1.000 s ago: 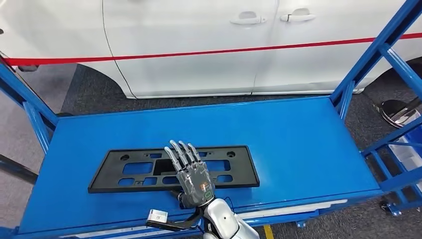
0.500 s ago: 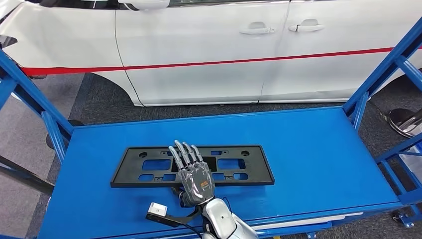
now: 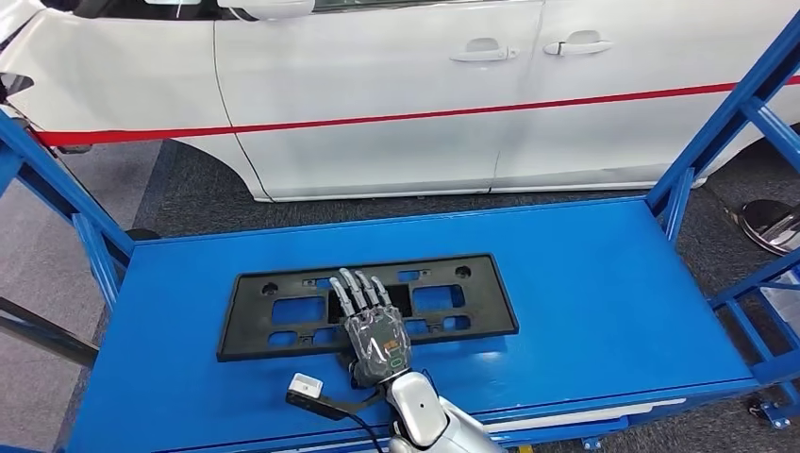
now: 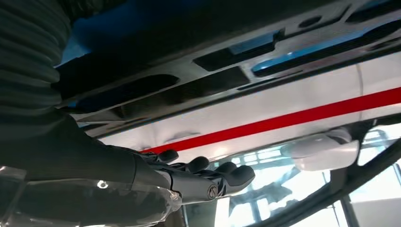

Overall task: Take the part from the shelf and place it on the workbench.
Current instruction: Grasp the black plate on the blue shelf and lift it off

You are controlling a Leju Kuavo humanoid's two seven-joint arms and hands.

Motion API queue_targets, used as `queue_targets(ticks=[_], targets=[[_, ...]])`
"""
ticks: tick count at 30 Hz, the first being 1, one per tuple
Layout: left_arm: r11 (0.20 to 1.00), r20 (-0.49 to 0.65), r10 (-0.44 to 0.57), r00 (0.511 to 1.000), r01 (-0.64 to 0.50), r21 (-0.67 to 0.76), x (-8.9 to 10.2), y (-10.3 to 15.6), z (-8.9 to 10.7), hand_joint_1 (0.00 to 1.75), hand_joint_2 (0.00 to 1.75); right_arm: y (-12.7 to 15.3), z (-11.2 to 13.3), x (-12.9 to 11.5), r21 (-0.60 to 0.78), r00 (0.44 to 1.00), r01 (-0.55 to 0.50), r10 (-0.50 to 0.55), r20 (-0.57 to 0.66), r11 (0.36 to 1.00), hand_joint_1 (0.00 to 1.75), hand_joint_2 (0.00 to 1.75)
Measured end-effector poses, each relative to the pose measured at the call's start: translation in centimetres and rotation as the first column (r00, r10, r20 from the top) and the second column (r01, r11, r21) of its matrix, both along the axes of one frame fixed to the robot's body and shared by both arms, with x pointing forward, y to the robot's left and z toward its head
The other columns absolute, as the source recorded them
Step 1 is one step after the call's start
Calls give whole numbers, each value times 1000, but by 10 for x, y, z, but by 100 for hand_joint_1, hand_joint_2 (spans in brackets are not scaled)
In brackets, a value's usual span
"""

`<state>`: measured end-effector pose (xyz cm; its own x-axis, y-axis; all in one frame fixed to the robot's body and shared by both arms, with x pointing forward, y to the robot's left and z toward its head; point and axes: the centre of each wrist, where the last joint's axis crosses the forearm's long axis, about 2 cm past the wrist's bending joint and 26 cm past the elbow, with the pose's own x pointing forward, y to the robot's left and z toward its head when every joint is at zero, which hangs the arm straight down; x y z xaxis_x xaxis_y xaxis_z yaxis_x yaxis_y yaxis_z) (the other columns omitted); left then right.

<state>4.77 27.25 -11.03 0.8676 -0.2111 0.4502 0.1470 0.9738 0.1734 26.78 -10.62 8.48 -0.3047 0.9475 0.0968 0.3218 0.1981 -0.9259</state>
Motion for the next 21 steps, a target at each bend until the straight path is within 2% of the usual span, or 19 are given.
queue_targets(ticks=[12,21], targets=[[1000,-4,-17,1000,17,9,-2,3,0,0,0,-44,-2,30,-88,998,50,-47,28,995,0,175],[1000,-8,-22,1000,22,12,-3,4,0,0,0,-77,-8,35,-91,993,115,-115,7,989,0,175]])
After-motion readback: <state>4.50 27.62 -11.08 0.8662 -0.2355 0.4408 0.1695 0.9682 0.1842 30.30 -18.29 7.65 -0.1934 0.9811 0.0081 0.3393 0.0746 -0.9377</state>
